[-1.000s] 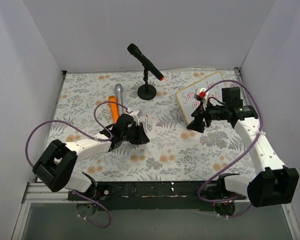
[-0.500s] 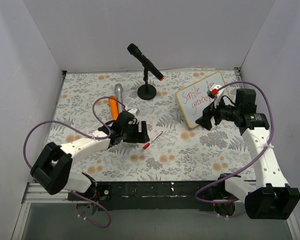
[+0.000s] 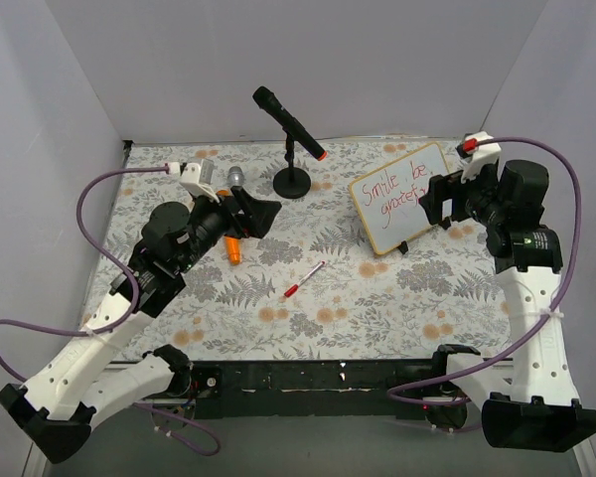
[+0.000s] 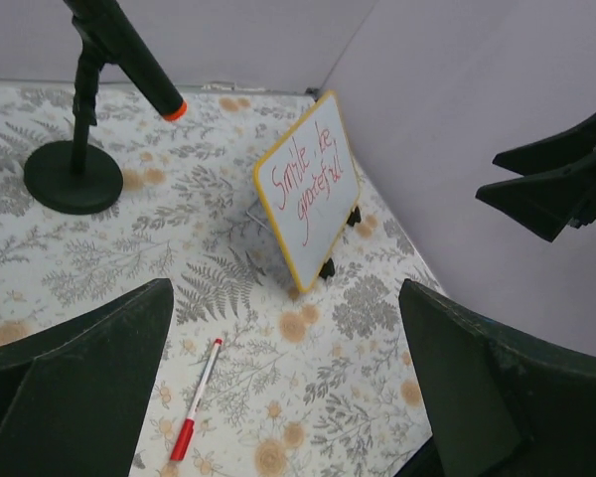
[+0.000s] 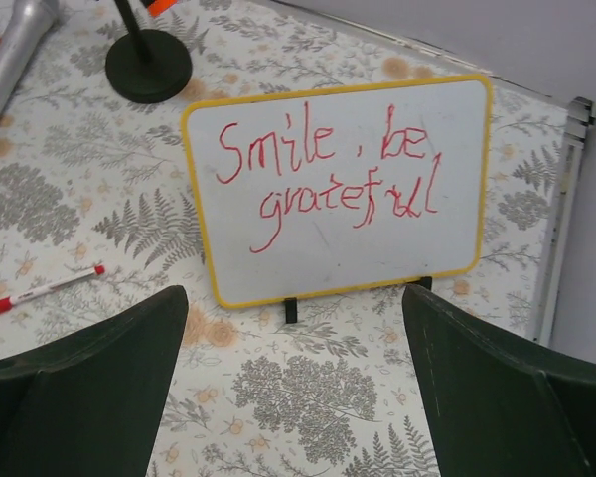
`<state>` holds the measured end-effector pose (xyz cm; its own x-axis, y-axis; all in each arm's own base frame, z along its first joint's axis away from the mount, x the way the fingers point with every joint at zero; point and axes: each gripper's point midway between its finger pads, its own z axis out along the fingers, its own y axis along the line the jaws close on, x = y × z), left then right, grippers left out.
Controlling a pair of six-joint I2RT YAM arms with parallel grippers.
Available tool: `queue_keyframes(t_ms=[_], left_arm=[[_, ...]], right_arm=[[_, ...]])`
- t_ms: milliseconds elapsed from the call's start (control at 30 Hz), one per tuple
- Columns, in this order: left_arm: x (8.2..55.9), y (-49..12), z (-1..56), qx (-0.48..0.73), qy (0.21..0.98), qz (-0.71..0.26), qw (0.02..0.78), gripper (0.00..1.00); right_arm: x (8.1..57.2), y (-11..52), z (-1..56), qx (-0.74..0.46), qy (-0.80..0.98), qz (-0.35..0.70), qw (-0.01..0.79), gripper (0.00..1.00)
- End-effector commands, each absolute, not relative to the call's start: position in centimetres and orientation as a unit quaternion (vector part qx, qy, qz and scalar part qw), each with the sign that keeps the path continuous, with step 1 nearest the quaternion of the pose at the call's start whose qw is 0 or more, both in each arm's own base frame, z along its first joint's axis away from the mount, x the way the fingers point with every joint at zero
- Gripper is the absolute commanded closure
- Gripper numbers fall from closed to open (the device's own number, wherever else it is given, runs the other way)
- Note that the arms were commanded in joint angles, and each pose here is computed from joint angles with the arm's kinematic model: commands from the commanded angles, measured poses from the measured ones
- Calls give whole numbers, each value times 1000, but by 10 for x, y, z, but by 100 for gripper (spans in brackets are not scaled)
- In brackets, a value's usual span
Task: Write a sentence on the whiteboard
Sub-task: Reset both arms
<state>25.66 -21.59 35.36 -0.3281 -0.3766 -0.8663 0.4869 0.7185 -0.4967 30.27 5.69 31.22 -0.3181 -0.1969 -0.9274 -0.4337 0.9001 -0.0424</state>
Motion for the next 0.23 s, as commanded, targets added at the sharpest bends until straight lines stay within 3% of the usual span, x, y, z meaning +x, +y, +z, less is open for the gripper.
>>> queue_keyframes(t_ms=[0, 200], left_arm=[[264, -200, 360, 27, 732, -330, 596, 2], [263, -200, 351, 22, 740, -331, 585, 2]], right_arm=[[312, 34, 352, -139, 784, 52, 603, 4], [317, 39, 347, -174, 772, 50, 610, 6]])
